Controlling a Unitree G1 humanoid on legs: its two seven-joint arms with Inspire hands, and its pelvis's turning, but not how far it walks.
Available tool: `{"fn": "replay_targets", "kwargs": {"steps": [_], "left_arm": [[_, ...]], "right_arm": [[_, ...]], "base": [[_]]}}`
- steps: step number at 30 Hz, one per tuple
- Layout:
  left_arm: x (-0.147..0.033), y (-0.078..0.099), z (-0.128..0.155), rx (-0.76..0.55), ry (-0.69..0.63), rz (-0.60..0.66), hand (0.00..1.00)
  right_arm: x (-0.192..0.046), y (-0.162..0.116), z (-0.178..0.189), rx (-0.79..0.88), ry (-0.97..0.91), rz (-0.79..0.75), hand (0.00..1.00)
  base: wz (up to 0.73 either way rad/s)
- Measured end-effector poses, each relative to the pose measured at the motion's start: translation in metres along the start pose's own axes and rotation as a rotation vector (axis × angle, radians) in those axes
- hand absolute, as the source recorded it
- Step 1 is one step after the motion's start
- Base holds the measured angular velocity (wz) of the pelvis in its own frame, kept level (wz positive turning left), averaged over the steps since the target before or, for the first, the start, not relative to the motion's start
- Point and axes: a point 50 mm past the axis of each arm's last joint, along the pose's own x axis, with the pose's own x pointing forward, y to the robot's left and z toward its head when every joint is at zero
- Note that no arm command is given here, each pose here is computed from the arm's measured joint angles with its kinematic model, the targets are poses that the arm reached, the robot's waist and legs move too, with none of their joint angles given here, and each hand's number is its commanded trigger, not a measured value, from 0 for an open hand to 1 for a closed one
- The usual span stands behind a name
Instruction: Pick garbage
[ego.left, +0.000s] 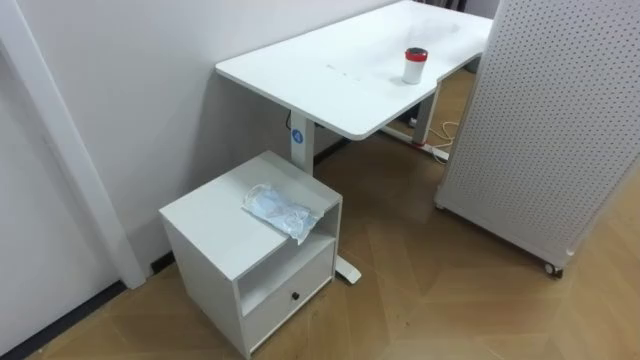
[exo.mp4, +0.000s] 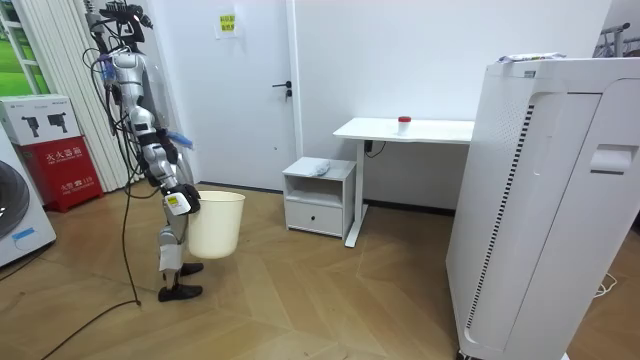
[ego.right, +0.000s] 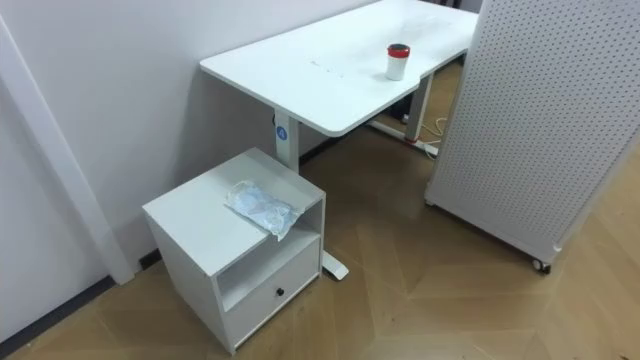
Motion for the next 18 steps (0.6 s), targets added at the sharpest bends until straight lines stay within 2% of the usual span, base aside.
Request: {"fn": "replay_targets", "kwargs": {"steps": [4, 9, 15, 18], "left_arm": [[-0.0001, -0.0003, -0.0015, -0.048, 0.012, -0.004, 0.00], [-0.0001, -0.0002, -0.0022, -0.047, 0.018, 0.001, 0.00], [-0.0001, 0.0019, -0.0039, -0.022, 0.033, 0.018, 0.00], [-0.0001, 0.0045, -0.0045, 0.047, 0.046, 0.036, 0.00]], "right_arm": [[-0.0001, 0.0001, -0.0022, 0.025, 0.008, -0.003, 1.00], [-0.0001, -0.0001, -0.0034, 0.026, 0.016, -0.011, 1.00], [-0.0001, -0.0009, -0.0041, 0.028, 0.025, -0.027, 1.00], [-0.0003, -0.0019, -0.0043, 0.044, 0.028, -0.032, 1.00]], "base": [[0.00], [0.00], [0.00], [0.00]]}}
